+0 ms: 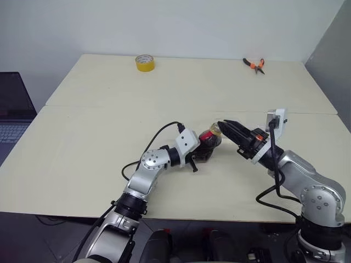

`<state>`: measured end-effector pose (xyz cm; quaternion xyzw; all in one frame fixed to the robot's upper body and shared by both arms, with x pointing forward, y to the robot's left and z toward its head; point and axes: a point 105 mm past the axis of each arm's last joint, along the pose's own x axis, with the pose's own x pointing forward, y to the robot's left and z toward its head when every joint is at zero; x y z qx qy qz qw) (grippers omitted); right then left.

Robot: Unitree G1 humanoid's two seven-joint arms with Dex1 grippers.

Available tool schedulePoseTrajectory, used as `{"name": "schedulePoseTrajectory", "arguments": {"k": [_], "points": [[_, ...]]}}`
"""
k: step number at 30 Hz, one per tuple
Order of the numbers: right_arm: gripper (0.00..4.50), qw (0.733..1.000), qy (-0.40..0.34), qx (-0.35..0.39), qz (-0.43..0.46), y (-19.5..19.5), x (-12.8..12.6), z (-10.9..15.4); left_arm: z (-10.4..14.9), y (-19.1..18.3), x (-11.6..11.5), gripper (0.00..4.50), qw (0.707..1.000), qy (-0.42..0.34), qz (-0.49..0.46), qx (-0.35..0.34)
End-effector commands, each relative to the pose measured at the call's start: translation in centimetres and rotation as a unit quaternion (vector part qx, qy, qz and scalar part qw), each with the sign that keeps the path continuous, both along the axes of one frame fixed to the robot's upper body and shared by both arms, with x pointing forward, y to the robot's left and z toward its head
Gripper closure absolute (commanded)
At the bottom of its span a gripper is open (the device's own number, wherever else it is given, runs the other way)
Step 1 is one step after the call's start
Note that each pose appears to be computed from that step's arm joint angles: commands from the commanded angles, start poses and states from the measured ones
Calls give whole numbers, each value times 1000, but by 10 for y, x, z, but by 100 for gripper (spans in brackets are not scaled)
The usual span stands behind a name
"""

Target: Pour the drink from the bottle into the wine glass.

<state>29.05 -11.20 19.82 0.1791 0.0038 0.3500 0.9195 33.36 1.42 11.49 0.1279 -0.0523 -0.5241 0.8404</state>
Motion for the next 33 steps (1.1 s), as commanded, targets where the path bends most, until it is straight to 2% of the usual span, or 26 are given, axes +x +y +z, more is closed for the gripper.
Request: {"name": "schedulePoseTrajectory", "arguments": {"k": [1, 2, 4, 9, 12, 19, 28, 31, 33], "points": [[328, 995, -44, -64, -65, -32, -2, 3, 21, 0, 3, 393, 999, -40, 8, -26], [328, 986, -48, -125, -96, -51, -4, -7, 22, 2, 4, 393, 999, -42, 17, -30], [328, 971, -44, -201, -121, -71, -9, -22, 24, 5, 7, 394, 998, -45, 29, -35], [328, 949, 7, -283, -135, -99, -25, -65, 29, 8, 12, 394, 996, -53, 51, -49], [328, 934, 27, -321, -156, -116, -25, -87, 31, 9, 14, 394, 995, -55, 56, -54], [328, 932, 41, -307, -189, -129, -12, -113, 35, 10, 17, 394, 994, -60, 67, -62], [11, 941, 55, -286, -174, -130, -15, -124, 38, 16, 22, 394, 991, -66, 93, -73], [0, 945, 22, -285, -157, -122, -19, -113, 45, 29, 31, 394, 983, -76, 138, -92], [0, 949, -37, -279, -145, -108, -19, -88, 53, 44, 40, 394, 972, -80, 188, -114]]}}
